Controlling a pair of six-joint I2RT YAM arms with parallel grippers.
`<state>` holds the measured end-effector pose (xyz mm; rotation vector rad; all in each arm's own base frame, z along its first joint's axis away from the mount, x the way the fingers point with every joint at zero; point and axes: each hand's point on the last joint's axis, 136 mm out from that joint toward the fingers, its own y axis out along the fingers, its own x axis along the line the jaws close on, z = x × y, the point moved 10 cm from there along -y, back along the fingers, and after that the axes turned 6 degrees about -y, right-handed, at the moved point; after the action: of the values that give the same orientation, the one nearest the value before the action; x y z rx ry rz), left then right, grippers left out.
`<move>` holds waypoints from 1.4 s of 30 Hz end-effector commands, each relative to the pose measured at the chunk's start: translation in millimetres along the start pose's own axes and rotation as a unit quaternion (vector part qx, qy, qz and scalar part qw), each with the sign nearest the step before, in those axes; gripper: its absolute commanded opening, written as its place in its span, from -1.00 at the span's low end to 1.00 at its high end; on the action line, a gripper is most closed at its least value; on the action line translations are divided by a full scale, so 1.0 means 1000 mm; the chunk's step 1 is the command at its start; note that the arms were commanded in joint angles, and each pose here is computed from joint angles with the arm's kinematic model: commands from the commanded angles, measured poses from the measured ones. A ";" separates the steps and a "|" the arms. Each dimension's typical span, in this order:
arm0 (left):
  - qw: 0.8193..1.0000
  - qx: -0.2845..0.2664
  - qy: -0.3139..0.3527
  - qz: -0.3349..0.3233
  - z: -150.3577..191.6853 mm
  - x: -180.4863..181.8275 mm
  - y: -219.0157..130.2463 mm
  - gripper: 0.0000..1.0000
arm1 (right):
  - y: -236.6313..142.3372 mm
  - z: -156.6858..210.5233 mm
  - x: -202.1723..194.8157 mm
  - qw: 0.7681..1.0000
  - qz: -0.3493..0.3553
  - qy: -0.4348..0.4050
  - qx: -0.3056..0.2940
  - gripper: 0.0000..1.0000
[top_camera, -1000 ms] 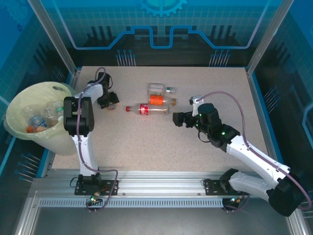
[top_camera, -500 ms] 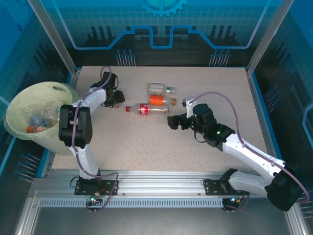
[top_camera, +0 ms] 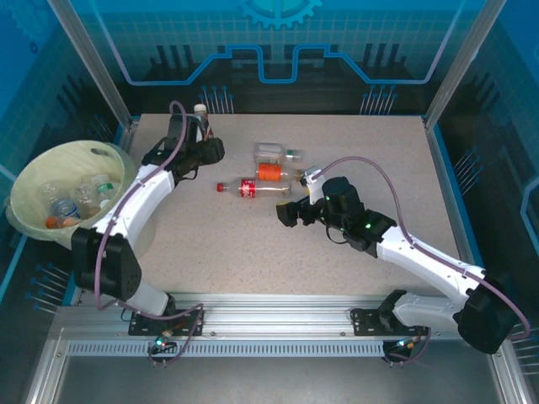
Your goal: Put the plastic bottles in the bin
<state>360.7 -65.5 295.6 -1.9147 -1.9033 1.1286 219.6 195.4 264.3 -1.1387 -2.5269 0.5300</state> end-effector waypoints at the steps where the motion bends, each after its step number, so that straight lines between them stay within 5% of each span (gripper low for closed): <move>1: 0.998 -0.017 0.013 0.054 -0.003 -0.009 -0.022 -0.05 | -0.002 -0.018 0.009 0.999 -0.022 -0.021 -0.030 1.00; 10: 0.988 -0.052 0.033 0.142 0.002 -0.017 -0.087 -0.04 | -0.003 -0.022 0.013 0.998 -0.032 -0.024 -0.044 1.00; 17: 0.984 -0.095 0.035 0.144 0.000 -0.015 -0.149 -0.02 | -0.004 -0.023 0.011 0.998 -0.016 -0.020 -0.052 1.00; 29: 0.975 -0.205 0.002 -0.087 -0.018 0.024 -0.212 -0.01 | -0.003 -0.024 0.008 0.998 0.000 -0.012 -0.061 1.00; 36: 0.948 -0.219 -0.043 -0.225 -0.027 0.062 -0.216 0.07 | -0.002 -0.026 0.009 0.998 0.001 -0.014 -0.059 1.00; 42: 0.938 -0.184 -0.082 -0.281 -0.028 0.090 -0.214 0.15 | 0.000 -0.027 0.008 0.998 0.005 -0.013 -0.055 1.00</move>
<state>210.6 45.7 414.3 -1.4057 -2.6317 0.7881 223.5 201.5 273.7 -1.1801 -2.5783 0.4681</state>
